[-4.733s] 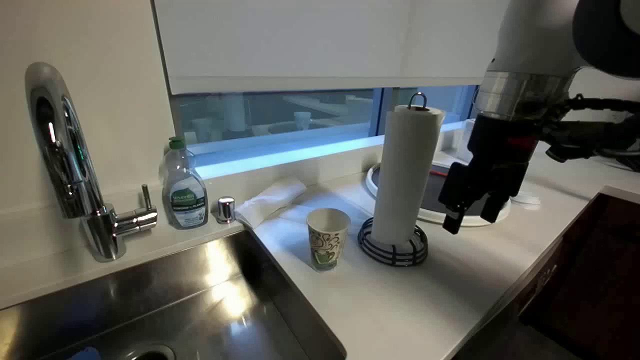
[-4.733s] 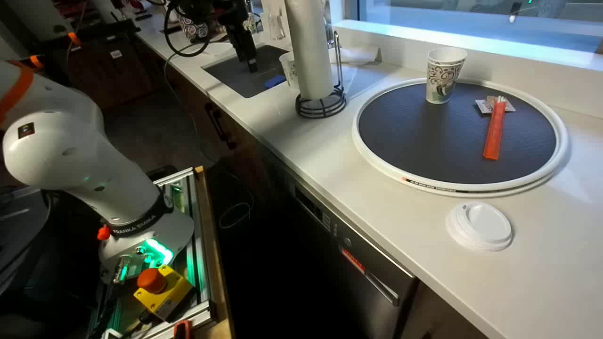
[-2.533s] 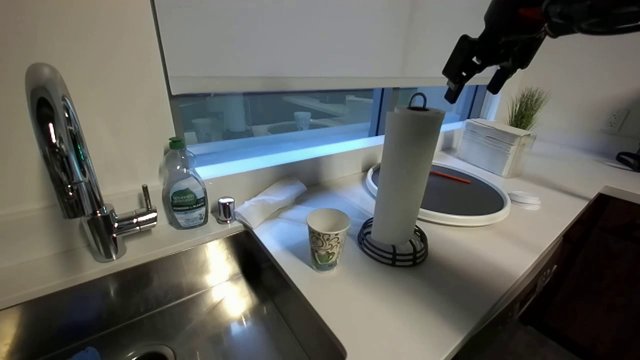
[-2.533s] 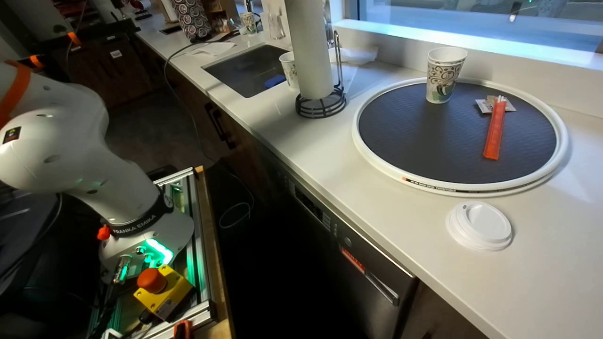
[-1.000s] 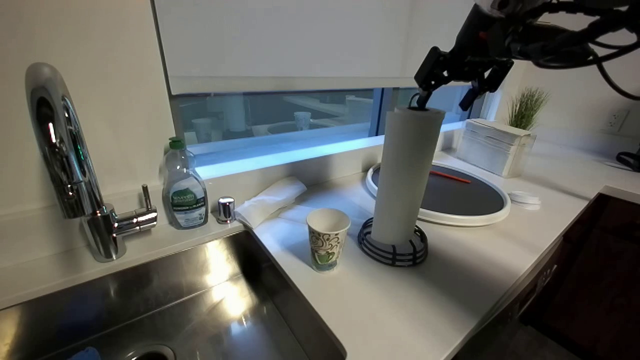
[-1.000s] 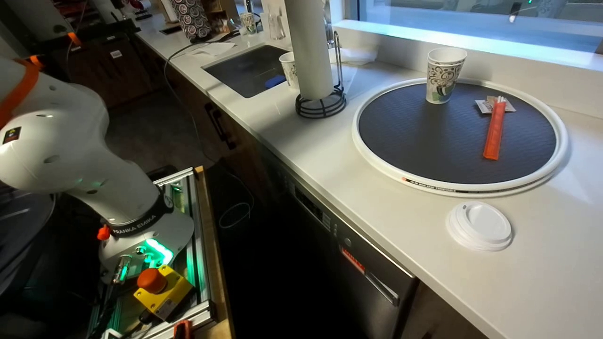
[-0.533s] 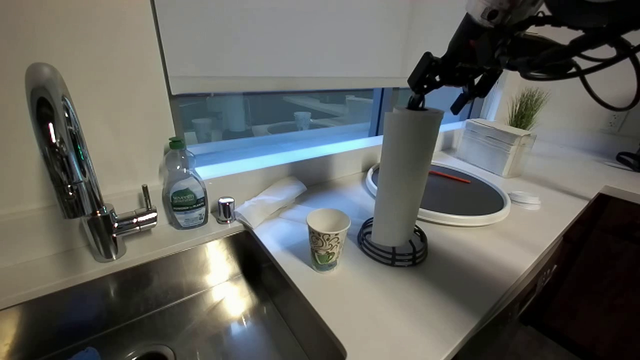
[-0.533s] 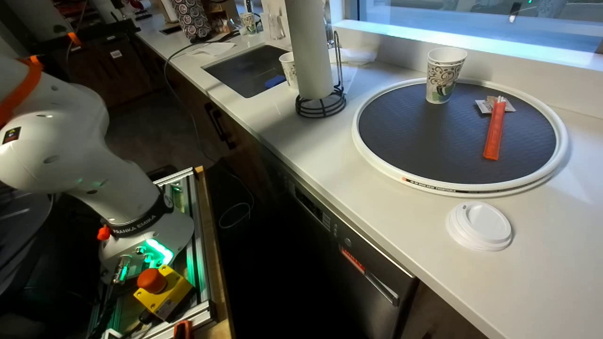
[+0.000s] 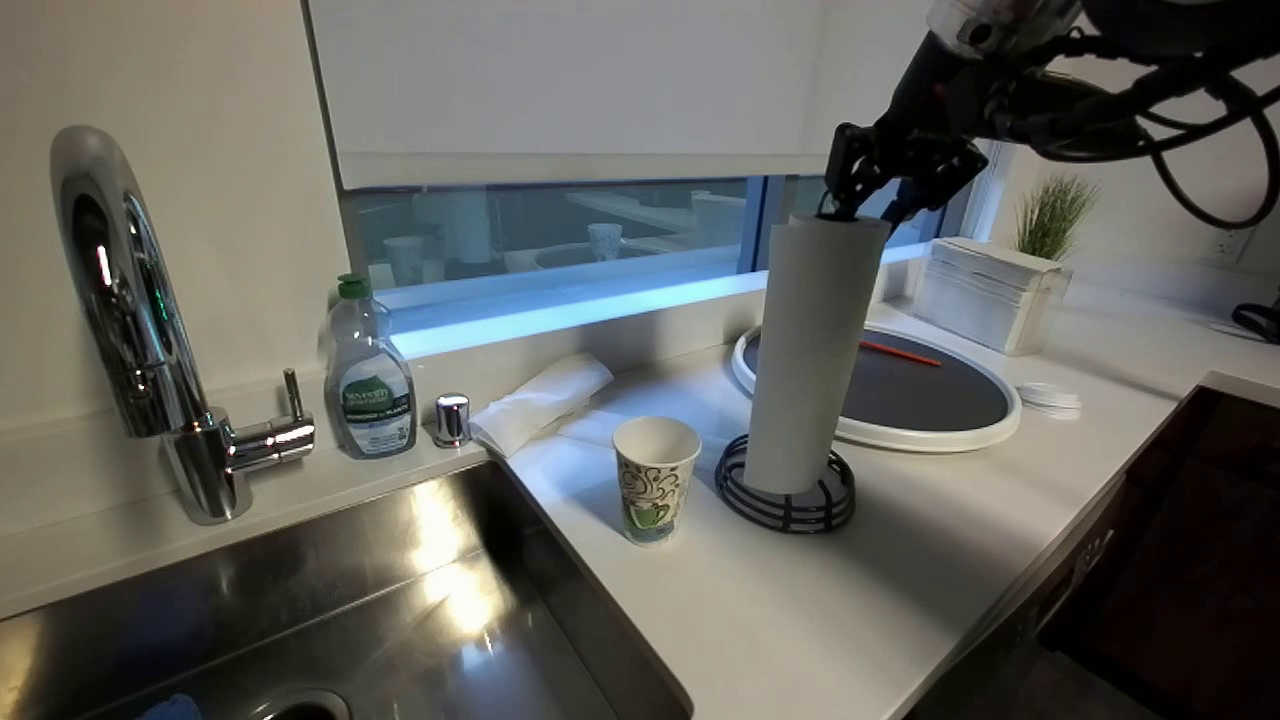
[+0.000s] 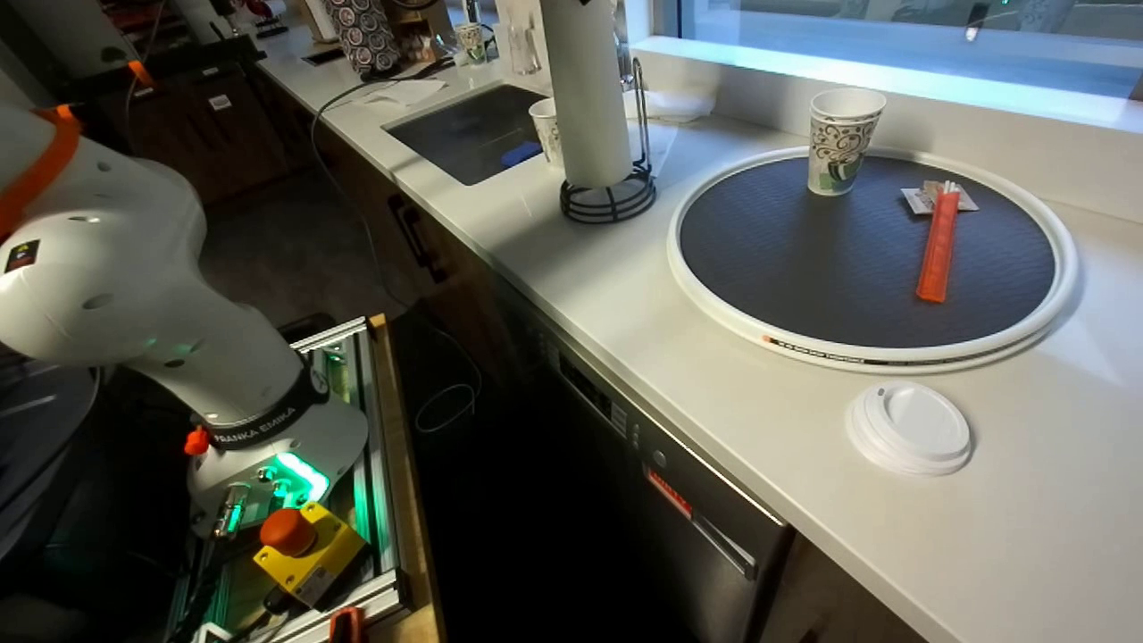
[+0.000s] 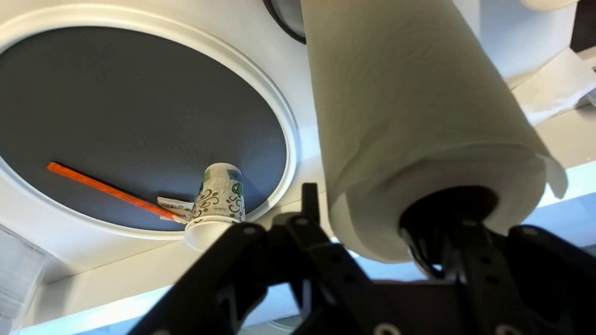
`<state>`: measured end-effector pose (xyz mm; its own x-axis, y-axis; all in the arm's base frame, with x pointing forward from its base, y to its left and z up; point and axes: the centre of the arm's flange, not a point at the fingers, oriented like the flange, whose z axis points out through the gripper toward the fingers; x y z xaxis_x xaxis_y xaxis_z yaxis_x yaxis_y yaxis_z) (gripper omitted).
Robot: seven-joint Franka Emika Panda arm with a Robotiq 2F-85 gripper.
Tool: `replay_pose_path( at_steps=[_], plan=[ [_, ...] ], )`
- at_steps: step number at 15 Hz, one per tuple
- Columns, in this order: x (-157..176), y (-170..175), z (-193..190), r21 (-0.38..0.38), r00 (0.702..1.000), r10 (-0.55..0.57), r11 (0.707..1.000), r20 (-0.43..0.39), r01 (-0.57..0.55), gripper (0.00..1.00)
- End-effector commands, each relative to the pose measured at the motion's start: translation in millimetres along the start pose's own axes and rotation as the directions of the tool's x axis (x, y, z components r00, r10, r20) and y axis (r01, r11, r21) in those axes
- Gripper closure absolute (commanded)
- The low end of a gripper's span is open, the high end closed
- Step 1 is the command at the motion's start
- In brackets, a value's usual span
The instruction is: Move the paper towel roll to the counter
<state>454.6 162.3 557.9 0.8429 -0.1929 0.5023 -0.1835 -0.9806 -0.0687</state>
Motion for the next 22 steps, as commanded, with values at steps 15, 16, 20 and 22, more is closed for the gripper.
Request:
replay_pose_path(
  at_steps=[15, 16, 20, 22],
  plan=[
    [-7, -17, -35, 0.005, 0.996, -0.052, 0.999, -0.069, 0.053, 0.96],
    [-7, -16, -32, 0.001, 0.996, -0.055, 0.998, -0.065, 0.055, 0.95],
    [-5, -12, -18, -0.004, 0.998, -0.049, 0.999, -0.039, 0.049, 0.95],
    [-5, -11, -13, -0.006, 0.998, -0.048, 0.999, -0.028, 0.047, 0.95]
  ],
)
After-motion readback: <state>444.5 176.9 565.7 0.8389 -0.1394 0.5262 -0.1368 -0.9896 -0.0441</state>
